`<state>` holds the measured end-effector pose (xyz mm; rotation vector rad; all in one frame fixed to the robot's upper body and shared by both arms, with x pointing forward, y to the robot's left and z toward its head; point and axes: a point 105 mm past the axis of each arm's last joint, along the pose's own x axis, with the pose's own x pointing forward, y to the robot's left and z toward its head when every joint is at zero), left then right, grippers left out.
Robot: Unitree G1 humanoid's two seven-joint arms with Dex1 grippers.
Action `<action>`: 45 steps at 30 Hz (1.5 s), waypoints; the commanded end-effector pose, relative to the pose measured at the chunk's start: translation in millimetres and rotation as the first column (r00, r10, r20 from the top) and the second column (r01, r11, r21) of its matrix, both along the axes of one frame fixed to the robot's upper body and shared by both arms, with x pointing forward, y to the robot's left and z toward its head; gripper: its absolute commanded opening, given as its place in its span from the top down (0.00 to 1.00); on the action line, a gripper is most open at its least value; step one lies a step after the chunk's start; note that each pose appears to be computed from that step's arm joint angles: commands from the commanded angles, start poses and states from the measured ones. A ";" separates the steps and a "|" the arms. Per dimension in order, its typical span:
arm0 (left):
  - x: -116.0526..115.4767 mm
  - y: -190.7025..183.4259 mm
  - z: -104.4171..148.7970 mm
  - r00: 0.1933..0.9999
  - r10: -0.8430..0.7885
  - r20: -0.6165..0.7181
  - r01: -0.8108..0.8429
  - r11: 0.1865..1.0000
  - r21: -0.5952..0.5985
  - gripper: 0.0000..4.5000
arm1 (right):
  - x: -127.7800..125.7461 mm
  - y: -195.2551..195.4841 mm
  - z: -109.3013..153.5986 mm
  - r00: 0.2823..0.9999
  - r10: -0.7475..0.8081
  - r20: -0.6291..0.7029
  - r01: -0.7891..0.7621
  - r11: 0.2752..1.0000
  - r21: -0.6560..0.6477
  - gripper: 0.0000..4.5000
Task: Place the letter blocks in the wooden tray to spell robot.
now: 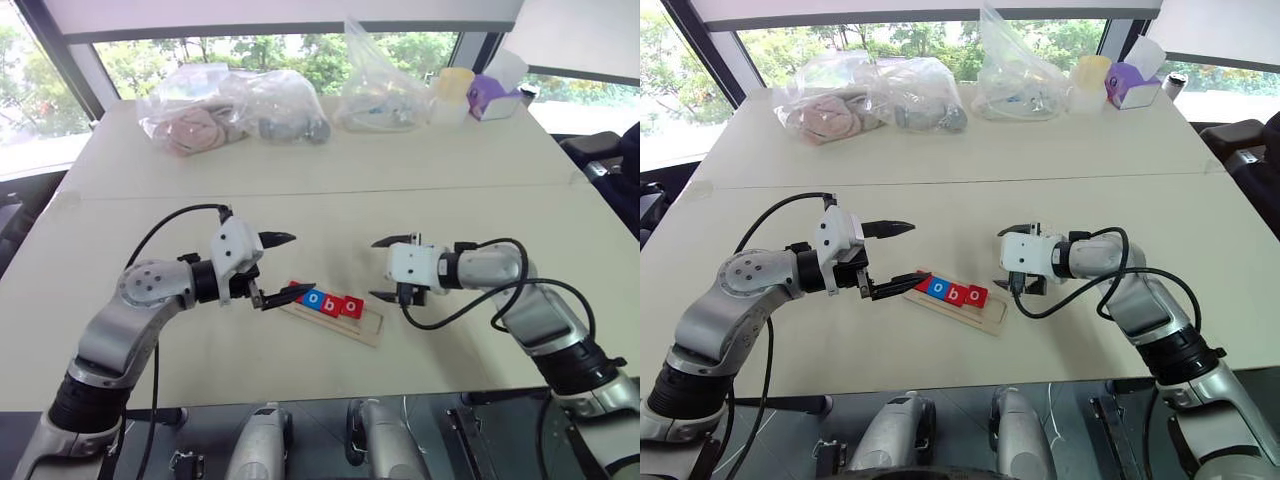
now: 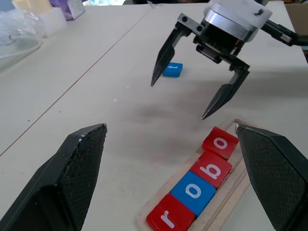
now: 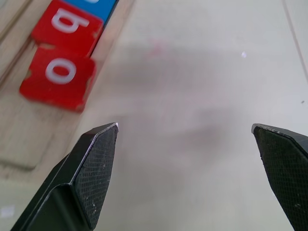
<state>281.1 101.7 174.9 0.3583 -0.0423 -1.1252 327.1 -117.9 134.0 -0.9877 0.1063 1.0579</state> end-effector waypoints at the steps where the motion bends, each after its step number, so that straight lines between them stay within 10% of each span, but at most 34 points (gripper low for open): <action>1: -3.5 -2.9 7.9 0.999 -0.019 0.033 0.019 1.000 -0.007 0.00 | 1.9 9.4 15.2 0.998 0.024 0.050 -0.025 0.999 0.030 0.00; 45: -3.8 -2.6 8.3 1.000 -0.017 0.027 0.017 1.000 -0.004 0.00 | -14.8 28.7 -0.7 0.996 0.087 -0.008 -0.087 0.996 0.032 0.00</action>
